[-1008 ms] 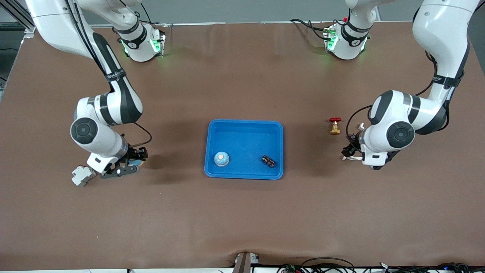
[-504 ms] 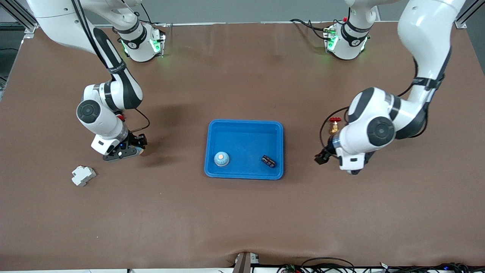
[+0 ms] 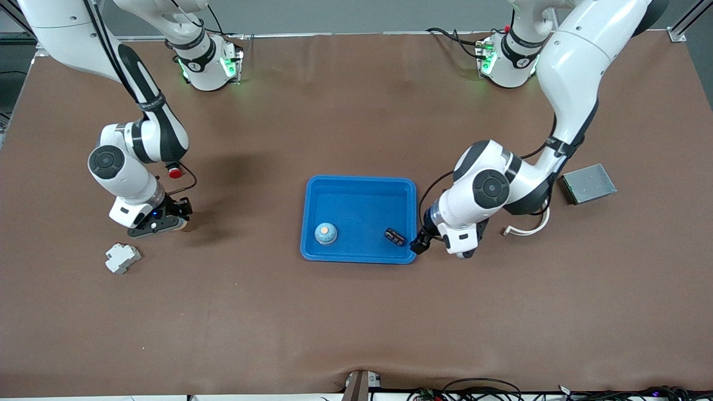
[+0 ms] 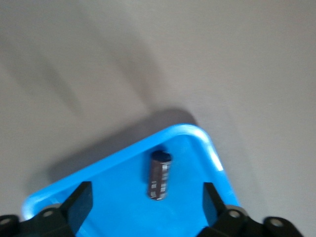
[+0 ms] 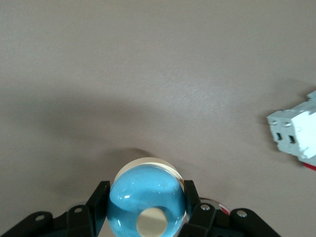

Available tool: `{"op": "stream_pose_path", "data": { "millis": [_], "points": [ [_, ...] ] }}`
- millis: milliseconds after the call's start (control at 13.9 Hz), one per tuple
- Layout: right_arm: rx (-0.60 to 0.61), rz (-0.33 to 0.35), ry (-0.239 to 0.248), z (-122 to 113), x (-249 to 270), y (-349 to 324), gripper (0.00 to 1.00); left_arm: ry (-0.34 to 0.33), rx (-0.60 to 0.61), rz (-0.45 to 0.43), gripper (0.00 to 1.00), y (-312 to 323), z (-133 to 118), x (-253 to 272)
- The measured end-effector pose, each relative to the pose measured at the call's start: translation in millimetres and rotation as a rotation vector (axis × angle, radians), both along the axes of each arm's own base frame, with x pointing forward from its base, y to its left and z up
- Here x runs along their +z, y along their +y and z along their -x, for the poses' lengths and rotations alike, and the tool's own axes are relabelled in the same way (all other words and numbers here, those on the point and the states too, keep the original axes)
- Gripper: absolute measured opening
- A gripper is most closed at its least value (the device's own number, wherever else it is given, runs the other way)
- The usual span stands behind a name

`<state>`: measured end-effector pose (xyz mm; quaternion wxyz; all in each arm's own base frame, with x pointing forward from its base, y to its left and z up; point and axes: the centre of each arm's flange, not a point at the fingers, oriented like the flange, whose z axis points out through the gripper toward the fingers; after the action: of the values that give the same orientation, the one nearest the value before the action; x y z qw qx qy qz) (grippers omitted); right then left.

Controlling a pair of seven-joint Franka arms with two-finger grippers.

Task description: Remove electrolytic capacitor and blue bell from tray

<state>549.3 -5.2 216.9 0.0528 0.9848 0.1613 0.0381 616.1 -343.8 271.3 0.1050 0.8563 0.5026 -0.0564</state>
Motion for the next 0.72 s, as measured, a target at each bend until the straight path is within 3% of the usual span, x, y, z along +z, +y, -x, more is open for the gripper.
{"op": "stream_pose_path", "data": {
  "millis": [72, 288, 360, 720],
  "points": [
    [0.002, -0.003, -0.014, 1.1, -2.3, -1.8, 0.65, -0.015, 0.014, 0.001, 0.94, -6.8, 0.3, -9.1],
    [0.013, -0.014, -0.032, 6.9, -21.6, -0.1, 0.65, -0.038, 0.012, -0.039, 0.67, -33.8, 9.8, -42.1],
    [0.016, -0.017, -0.031, 8.2, -29.0, 0.9, 0.65, -0.041, 0.004, -0.057, 0.63, -44.7, 14.9, -51.5],
    [0.02, -0.021, -0.026, 9.3, -38.8, 2.4, 0.65, -0.062, -0.043, -0.13, 0.56, -77.3, 35.3, -75.9]
  ]
}}
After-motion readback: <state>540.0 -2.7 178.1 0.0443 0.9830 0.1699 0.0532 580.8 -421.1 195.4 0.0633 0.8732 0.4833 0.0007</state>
